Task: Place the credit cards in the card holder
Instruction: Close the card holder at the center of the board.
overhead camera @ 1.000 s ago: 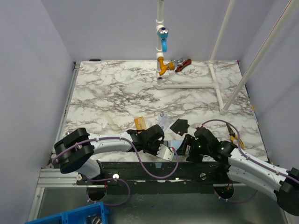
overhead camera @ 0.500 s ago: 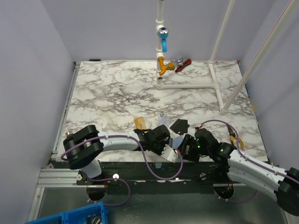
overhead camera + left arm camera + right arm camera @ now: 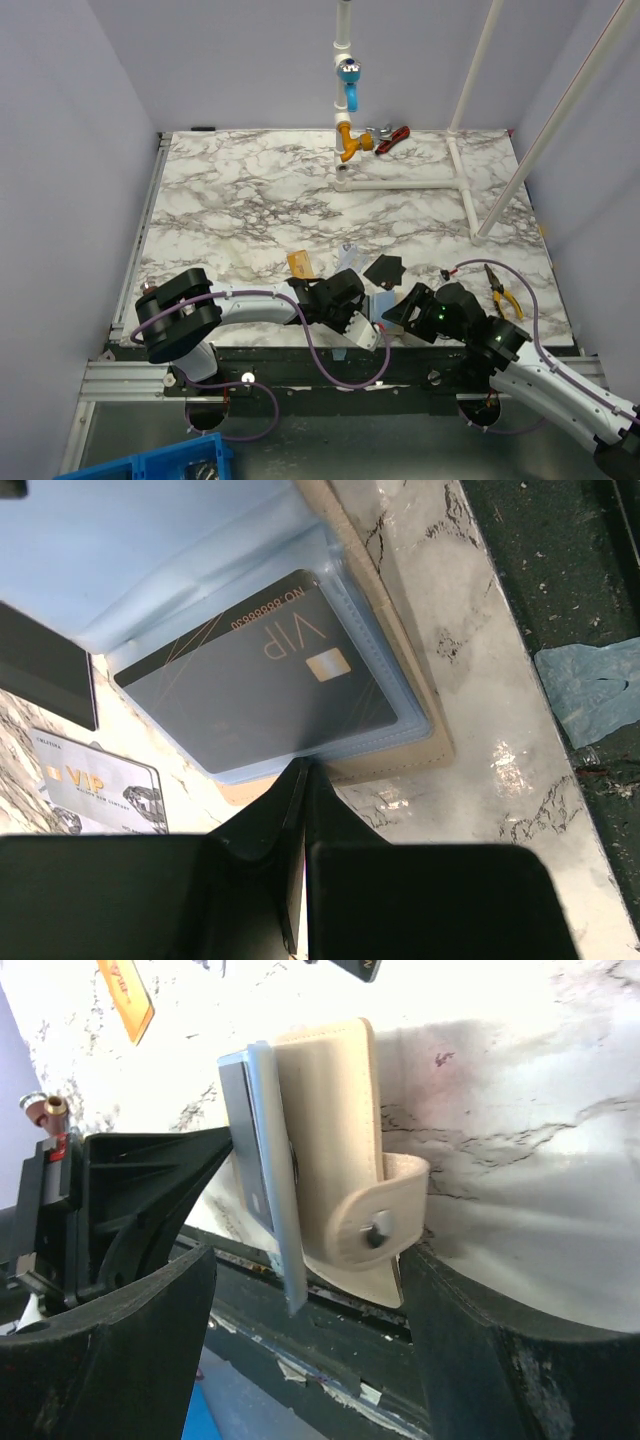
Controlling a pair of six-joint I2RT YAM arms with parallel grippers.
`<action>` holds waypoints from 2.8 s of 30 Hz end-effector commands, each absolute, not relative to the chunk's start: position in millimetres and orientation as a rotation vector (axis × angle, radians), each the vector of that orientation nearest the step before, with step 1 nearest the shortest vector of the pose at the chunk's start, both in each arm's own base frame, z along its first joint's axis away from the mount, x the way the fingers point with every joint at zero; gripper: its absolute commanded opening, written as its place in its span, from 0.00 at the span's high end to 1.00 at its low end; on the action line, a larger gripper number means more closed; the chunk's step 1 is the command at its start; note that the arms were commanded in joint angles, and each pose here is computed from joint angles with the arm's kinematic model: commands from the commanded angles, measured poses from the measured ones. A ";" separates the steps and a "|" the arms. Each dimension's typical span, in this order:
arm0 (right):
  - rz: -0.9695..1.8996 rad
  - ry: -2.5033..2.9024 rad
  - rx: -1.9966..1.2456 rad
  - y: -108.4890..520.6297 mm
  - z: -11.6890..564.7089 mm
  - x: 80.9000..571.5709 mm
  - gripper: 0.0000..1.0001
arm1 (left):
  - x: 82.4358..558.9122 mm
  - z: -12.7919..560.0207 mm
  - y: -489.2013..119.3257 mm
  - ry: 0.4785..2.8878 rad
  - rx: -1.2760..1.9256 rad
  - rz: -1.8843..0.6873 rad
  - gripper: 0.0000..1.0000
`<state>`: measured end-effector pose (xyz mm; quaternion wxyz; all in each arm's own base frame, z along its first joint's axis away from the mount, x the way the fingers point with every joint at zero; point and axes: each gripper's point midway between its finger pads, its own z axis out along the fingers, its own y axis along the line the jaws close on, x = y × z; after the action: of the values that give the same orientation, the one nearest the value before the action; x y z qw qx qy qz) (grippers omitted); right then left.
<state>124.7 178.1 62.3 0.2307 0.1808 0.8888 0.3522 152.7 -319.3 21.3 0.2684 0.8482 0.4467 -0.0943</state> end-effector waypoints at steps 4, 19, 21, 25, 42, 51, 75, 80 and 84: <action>0.892 2.390 0.495 171.7 52.5 139.5 0.23 | 140.3 -1.7 -299.1 1.233 2.395 -0.254 0.98; 0.922 2.364 0.408 190.0 53.8 154.9 0.53 | 141.6 6.6 -303.9 1.229 2.381 -0.257 0.98; 0.902 2.390 0.386 193.3 49.9 156.4 0.54 | 140.4 10.7 -306.2 1.243 2.372 -0.276 0.98; 0.872 2.427 0.327 200.0 48.5 160.3 0.60 | 142.0 27.2 -310.5 1.289 2.316 -0.328 0.98; 1.001 2.350 0.055 223.6 104.3 160.3 1.00 | 175.5 130.6 -290.7 1.608 1.813 -0.791 0.79; 1.120 2.246 -0.150 235.1 163.1 149.4 0.99 | 225.6 155.3 -262.9 1.717 1.476 -0.921 0.78; 1.363 1.833 -0.076 264.4 274.0 181.4 0.99 | 184.3 194.8 -254.2 1.518 1.454 -1.234 0.81; 1.335 1.856 -0.016 265.6 255.2 192.1 0.99 | 168.6 216.5 -254.5 1.496 1.447 -1.335 0.85; 1.321 1.874 0.018 266.6 244.6 197.5 0.99 | 161.8 229.4 -256.9 1.478 1.437 -1.409 0.87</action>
<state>182.0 266.9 232.2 0.3791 -0.0240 0.7684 0.5150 181.4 -252.8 200.7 0.3327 0.5478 0.5984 -0.4807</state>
